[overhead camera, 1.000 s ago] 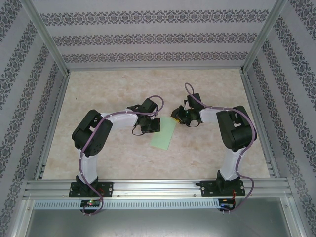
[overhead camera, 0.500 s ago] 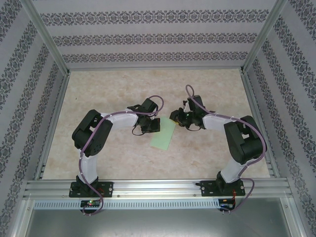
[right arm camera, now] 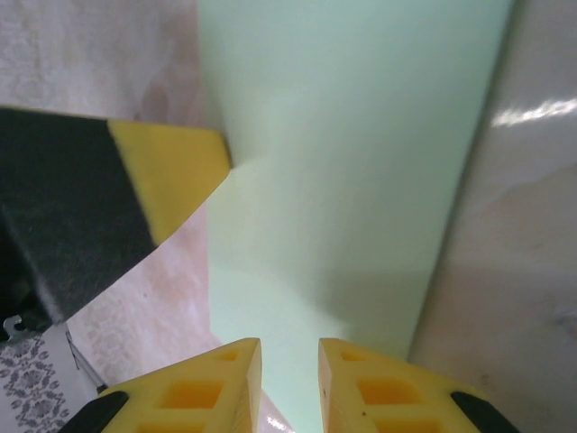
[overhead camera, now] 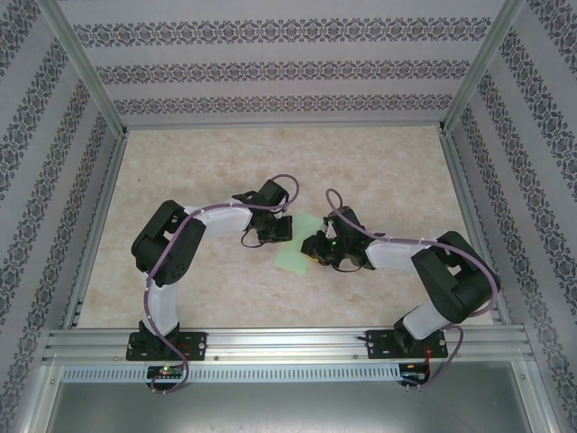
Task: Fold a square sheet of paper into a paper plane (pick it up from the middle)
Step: Fold the square sheet of paper in half at the center of the table.
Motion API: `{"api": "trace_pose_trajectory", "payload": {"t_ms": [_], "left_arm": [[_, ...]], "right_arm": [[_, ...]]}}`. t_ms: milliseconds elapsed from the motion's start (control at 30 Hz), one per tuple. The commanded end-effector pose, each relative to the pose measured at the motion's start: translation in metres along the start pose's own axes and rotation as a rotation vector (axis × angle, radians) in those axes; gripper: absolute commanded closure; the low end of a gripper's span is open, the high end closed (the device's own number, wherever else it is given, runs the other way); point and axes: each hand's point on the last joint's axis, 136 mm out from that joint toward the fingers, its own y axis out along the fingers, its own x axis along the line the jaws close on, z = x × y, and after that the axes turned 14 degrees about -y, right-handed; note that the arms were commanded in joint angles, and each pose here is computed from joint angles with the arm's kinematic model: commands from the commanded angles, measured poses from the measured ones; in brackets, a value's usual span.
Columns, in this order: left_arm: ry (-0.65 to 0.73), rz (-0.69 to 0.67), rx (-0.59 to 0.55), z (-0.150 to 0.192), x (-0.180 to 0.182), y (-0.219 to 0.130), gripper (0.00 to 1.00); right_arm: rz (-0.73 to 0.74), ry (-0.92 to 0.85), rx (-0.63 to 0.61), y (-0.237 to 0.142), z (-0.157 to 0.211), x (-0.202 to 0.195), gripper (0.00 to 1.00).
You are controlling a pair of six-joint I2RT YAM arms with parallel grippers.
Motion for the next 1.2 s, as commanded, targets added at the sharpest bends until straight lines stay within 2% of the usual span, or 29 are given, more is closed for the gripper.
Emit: {"api": "trace_pose_trajectory", "payload": {"t_ms": [0,333,433,733,867,1033,1167], "left_arm": [[-0.008,-0.070,0.032,0.013,0.013,0.003,1.00],[-0.007,-0.073,0.032,0.012,0.013,0.003,1.00],[-0.006,-0.075,0.033,0.012,0.013,0.003,1.00],[-0.009,-0.059,0.026,0.012,0.009,0.001,1.00],[-0.008,-0.046,0.021,0.011,0.005,-0.002,1.00],[-0.049,-0.001,-0.013,0.014,-0.002,-0.012,1.00],[-0.098,0.052,-0.053,0.018,-0.007,-0.022,0.99]], "right_arm": [[-0.024,-0.013,-0.012,0.002,0.003,0.007,0.76],[-0.047,-0.066,0.094,0.004,0.045,0.015,0.76],[-0.008,-0.072,0.118,0.005,0.053,0.006,0.75],[0.028,-0.103,0.176,0.000,0.065,0.000,0.74],[0.080,-0.137,0.166,-0.012,0.056,-0.001,0.74],[0.161,-0.114,-0.017,-0.046,0.007,-0.011,0.69],[0.259,-0.058,-0.082,-0.061,-0.021,-0.033,0.66]]}}
